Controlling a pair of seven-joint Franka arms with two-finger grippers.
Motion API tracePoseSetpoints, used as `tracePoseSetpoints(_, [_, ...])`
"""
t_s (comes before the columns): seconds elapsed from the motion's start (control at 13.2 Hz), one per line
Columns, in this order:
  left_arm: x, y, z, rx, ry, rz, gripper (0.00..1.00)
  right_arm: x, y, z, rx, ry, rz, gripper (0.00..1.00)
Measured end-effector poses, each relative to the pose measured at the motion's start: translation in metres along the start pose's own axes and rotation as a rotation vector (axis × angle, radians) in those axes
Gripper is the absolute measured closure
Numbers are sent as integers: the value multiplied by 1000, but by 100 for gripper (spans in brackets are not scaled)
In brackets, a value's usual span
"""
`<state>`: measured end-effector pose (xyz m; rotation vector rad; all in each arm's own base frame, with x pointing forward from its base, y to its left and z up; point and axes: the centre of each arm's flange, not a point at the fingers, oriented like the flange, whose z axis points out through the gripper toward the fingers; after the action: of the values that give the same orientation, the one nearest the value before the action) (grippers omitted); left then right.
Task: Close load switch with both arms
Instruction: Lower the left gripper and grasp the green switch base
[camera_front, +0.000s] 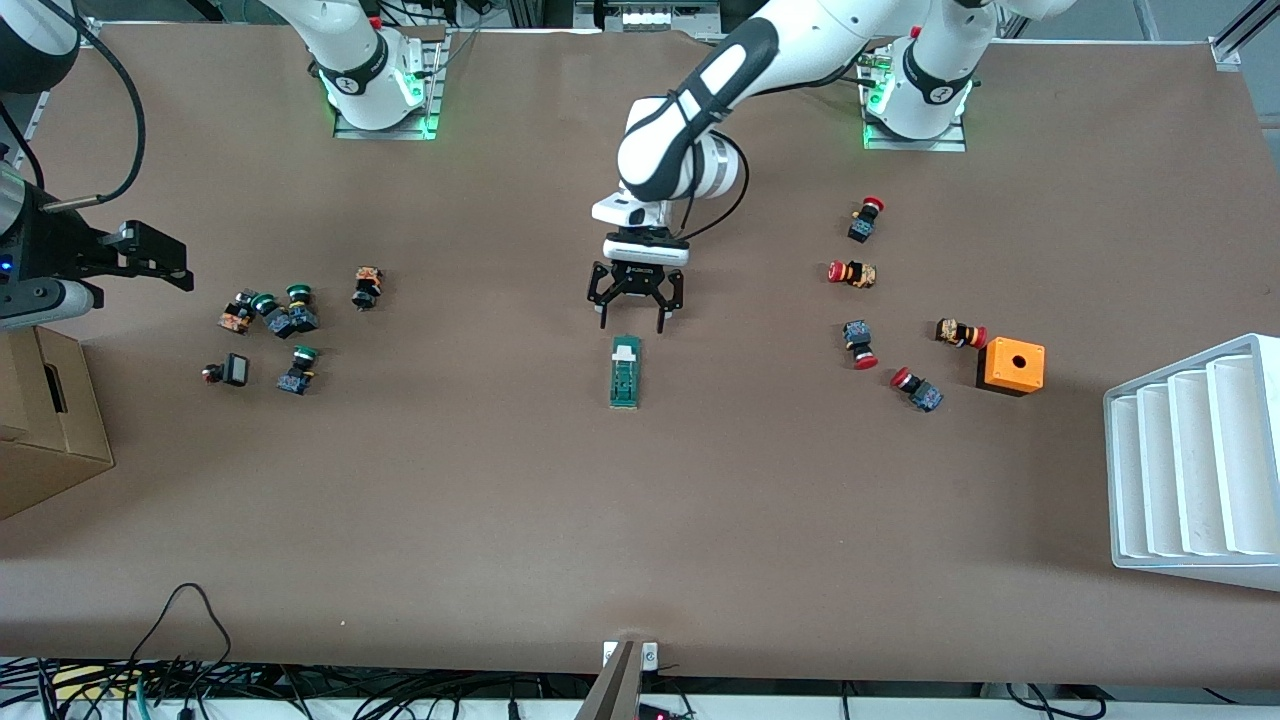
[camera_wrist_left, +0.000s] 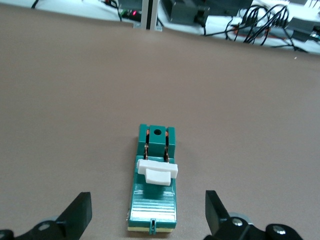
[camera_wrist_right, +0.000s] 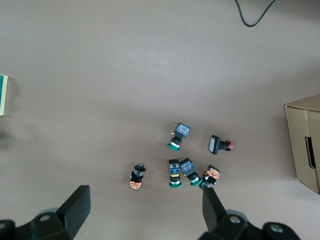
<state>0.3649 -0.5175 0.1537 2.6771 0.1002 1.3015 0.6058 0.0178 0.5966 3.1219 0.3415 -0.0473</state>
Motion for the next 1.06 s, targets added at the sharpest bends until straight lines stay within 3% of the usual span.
tracePoseSetpoints(0.3, [-36,-13,21,-24,103,26,0,0,1,0,0,-1,1,0])
tracePoseSetpoints(1.06, [-52,-5,36,-47,223,84,0,7,8,16,2,-18,-71,0])
